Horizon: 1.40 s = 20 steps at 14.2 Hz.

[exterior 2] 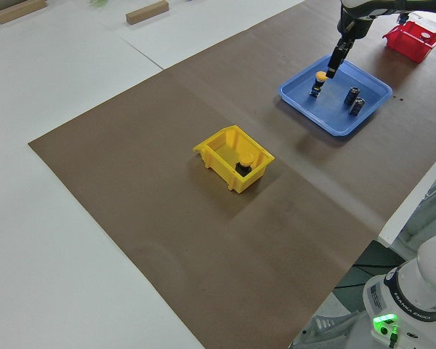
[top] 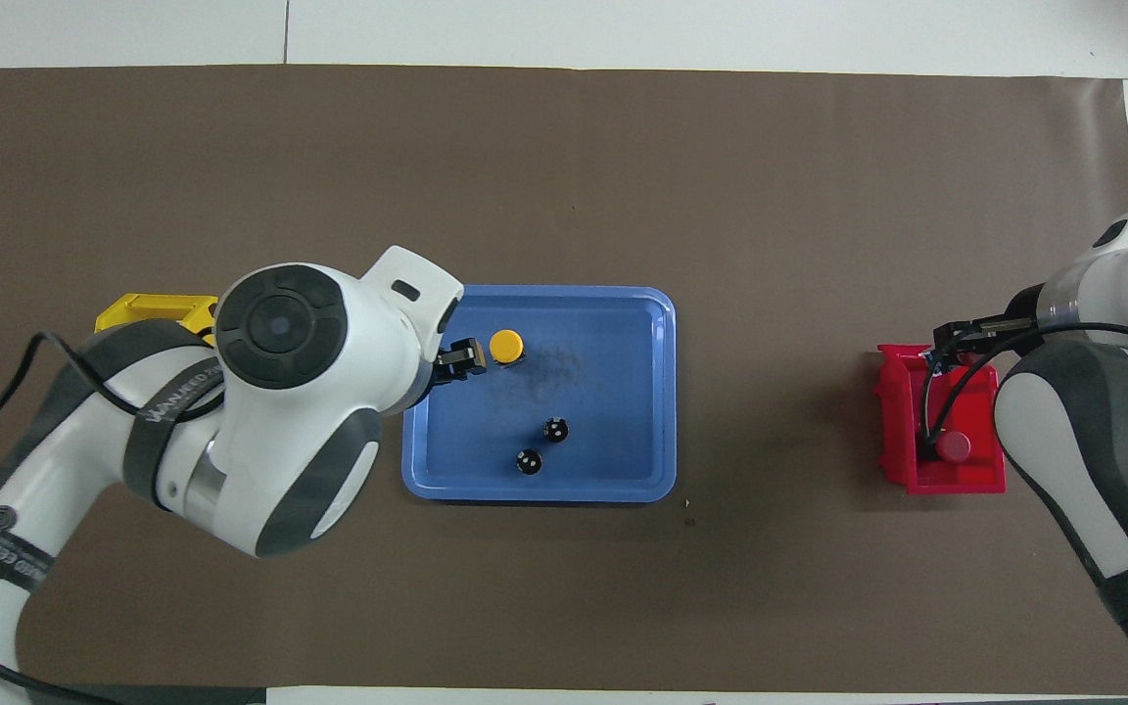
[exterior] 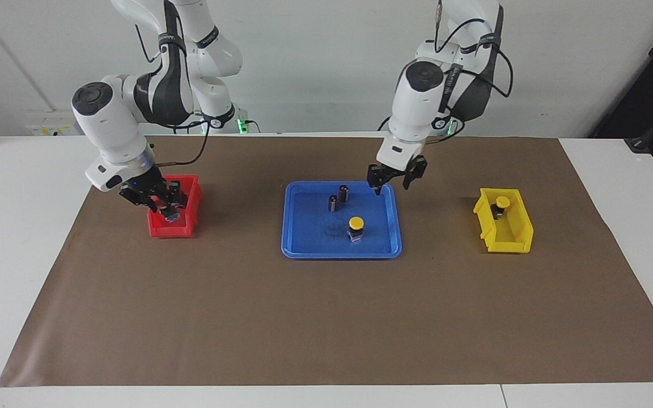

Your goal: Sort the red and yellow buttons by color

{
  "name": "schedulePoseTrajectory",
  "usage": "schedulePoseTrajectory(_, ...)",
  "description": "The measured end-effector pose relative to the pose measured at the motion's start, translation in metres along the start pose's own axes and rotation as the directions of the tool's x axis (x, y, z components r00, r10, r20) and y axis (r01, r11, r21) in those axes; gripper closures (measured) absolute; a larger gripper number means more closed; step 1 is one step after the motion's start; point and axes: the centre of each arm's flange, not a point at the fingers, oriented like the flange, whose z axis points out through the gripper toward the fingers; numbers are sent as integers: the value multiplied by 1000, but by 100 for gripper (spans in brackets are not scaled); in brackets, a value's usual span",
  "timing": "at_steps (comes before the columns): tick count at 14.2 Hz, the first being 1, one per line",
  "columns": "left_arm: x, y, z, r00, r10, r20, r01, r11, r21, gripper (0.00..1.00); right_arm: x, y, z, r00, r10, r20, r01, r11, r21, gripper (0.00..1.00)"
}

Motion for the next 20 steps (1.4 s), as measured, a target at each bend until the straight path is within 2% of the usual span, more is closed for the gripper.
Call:
schedulePoseTrajectory(3,4,32,28,1000,-2,2,2,1000,-6,16,-8,3,18,1000,3,7,-3,1000,-5,59)
schedulePoseTrajectory(10,24,40,74,1000,-18,-4,18,1000,-12,18,-19,8,48,1000,13,15,-13,1000,-6,59)
schedulePoseTrajectory(11,24,40,75,1000,-18,-5,18,1000,-13,20,-20,8,52,1000,13,20,-13,1000,-6,59)
schedulePoseTrajectory(14,27,42,72,1000,-20,-20,19,999,-30,58,-21,6,57,1000,10,14,-10,1000,-7,59)
schedulePoseTrajectory(20,39,41,59,999,-41,-28,40,999,-34,59,-24,6,62,1000,9,22,-9,1000,-6,59)
